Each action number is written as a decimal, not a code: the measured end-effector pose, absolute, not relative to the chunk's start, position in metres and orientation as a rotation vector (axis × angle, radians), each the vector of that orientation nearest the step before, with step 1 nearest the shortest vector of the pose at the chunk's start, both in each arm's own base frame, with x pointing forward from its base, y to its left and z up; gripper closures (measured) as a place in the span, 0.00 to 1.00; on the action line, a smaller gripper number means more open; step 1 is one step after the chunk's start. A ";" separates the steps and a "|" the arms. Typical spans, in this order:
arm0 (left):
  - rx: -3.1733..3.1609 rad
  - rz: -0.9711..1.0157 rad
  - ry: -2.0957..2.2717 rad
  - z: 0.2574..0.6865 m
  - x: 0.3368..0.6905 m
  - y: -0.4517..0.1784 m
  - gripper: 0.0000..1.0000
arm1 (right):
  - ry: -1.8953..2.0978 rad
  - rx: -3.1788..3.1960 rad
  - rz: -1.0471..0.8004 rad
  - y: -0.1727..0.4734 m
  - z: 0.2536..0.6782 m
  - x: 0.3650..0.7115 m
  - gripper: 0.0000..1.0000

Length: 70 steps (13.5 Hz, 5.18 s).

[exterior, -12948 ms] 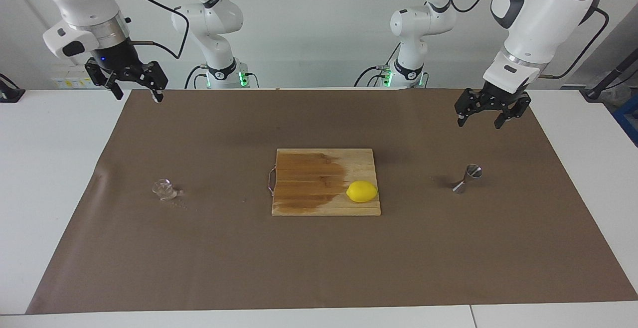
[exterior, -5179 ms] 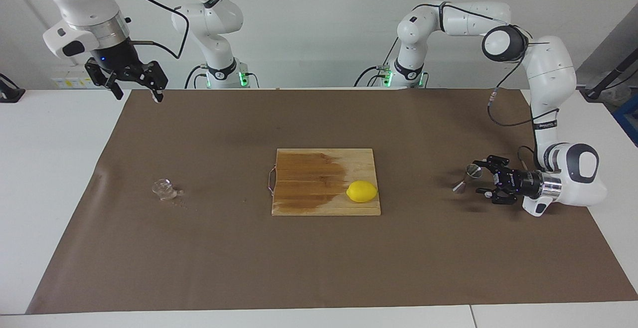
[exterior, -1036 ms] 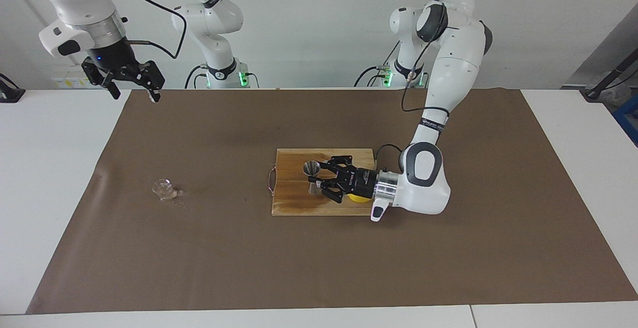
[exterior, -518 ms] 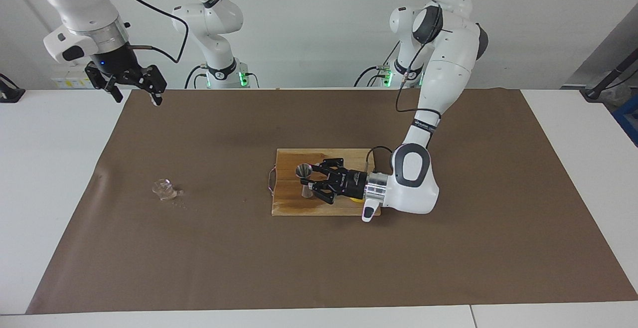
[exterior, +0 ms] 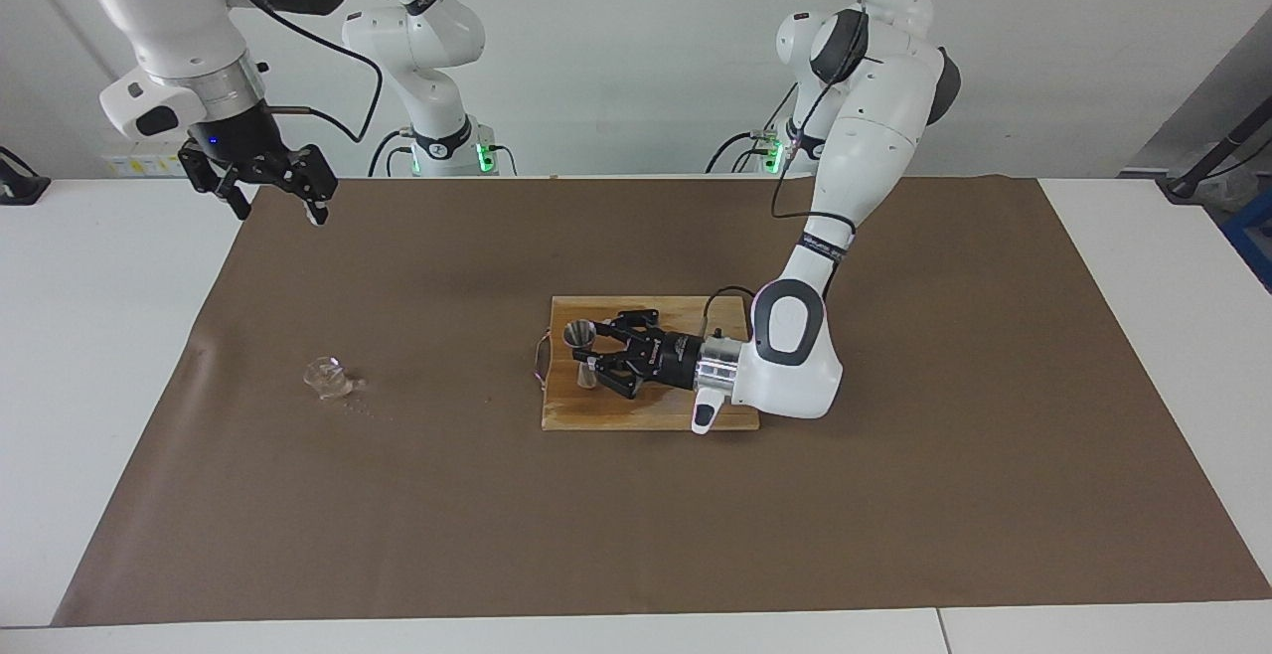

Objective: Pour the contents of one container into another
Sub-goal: 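Lower the metal cup onto the board's far side and open the left gripper, then retract the left gripper while the right gripper reaches the clear glass, then grasp the clear glass with the right gripper and lift it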

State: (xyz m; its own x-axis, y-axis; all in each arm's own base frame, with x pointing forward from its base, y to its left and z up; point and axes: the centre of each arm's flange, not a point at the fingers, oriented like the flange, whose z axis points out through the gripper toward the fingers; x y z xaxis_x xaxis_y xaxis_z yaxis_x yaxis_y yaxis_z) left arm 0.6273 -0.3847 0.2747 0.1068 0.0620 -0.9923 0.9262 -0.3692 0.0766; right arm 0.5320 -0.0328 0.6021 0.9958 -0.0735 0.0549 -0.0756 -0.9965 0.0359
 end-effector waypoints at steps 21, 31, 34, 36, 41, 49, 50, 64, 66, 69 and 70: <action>1.606 -1.301 1.035 0.261 0.616 -0.407 0.35 | -0.110 3.101 0.113 -0.031 0.602 0.531 0.00; 1.619 -1.254 1.078 0.255 0.626 -0.391 0.00 | 0.055 3.096 0.153 -0.031 0.603 0.534 0.00; 1.597 -1.218 1.099 0.274 0.640 -0.376 0.00 | 0.220 3.147 0.201 -0.034 0.592 0.538 0.00; 1.589 -1.169 1.116 0.291 0.653 -0.355 0.00 | 0.415 3.208 0.256 -0.060 0.575 0.543 0.00; 1.582 -1.007 1.139 0.357 0.697 -0.247 0.00 | 1.029 3.161 0.432 -0.119 0.512 0.568 0.00; 2.222 -0.743 0.893 0.385 0.685 -0.082 0.00 | 1.729 3.110 0.749 -0.213 0.352 0.565 0.00; 2.298 -0.722 0.836 0.391 0.682 -0.071 0.00 | 1.806 3.099 0.816 -0.221 0.332 0.564 0.00; 3.087 -0.246 -0.324 0.547 0.636 -0.062 0.00 | 1.967 3.029 1.088 -0.214 0.272 0.600 0.00; 3.082 -0.204 -0.375 0.559 0.634 -0.056 0.00 | 1.972 3.034 1.070 -0.208 0.264 0.601 0.00; 3.072 -0.222 -0.385 0.565 0.621 -0.053 0.00 | 1.978 3.038 1.058 -0.205 0.254 0.597 0.00; 3.069 -0.235 -0.386 0.570 0.615 -0.051 0.00 | 1.976 3.039 1.056 -0.205 0.253 0.597 0.00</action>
